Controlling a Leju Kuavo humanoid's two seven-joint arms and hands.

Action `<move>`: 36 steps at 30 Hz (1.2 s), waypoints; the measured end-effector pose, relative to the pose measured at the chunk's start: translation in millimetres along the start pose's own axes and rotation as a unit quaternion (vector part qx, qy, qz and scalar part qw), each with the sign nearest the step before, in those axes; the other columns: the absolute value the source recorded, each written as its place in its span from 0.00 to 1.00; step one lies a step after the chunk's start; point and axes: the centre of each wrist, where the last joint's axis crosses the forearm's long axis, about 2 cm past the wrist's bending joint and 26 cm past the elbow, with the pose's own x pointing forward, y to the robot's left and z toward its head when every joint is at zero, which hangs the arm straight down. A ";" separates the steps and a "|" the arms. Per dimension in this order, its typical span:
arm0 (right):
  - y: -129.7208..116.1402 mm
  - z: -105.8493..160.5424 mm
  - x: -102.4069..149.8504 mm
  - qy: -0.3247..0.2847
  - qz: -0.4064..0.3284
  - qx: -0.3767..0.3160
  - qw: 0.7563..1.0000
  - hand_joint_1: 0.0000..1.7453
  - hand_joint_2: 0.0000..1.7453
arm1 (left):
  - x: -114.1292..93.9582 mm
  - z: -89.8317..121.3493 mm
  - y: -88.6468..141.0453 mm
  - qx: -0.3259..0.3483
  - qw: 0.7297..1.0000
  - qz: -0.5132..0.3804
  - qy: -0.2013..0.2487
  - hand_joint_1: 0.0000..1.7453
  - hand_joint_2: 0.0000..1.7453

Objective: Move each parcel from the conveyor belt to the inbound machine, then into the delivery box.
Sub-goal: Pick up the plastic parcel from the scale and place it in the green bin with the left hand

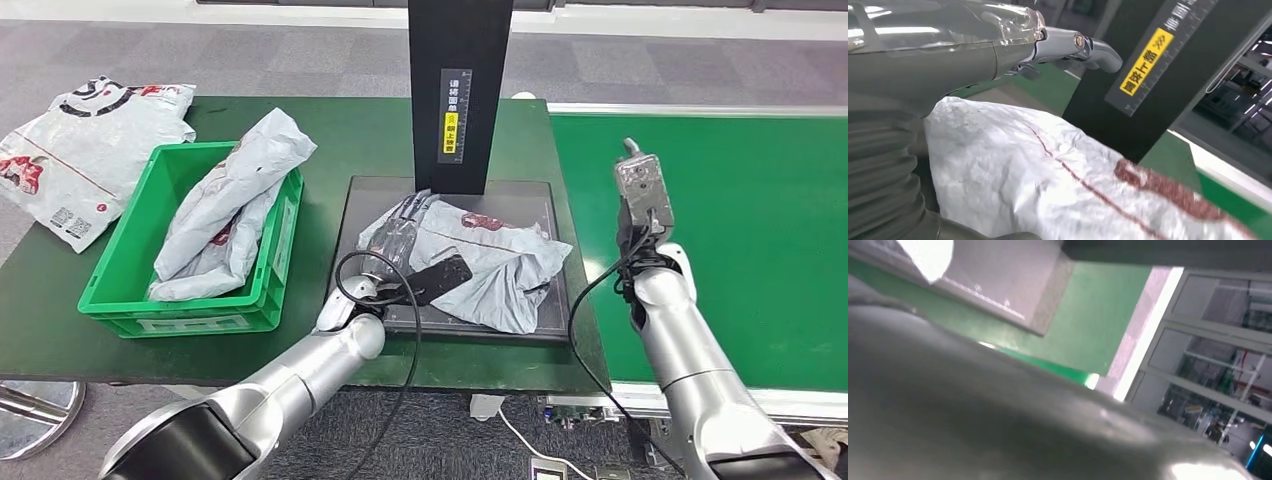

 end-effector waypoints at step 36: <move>90.1 62.0 -5.4 -0.012 -0.113 0.086 0.990 0.00 1.00 | -2.5 12.9 -20.8 -0.117 0.928 -0.354 0.019 1.00 1.00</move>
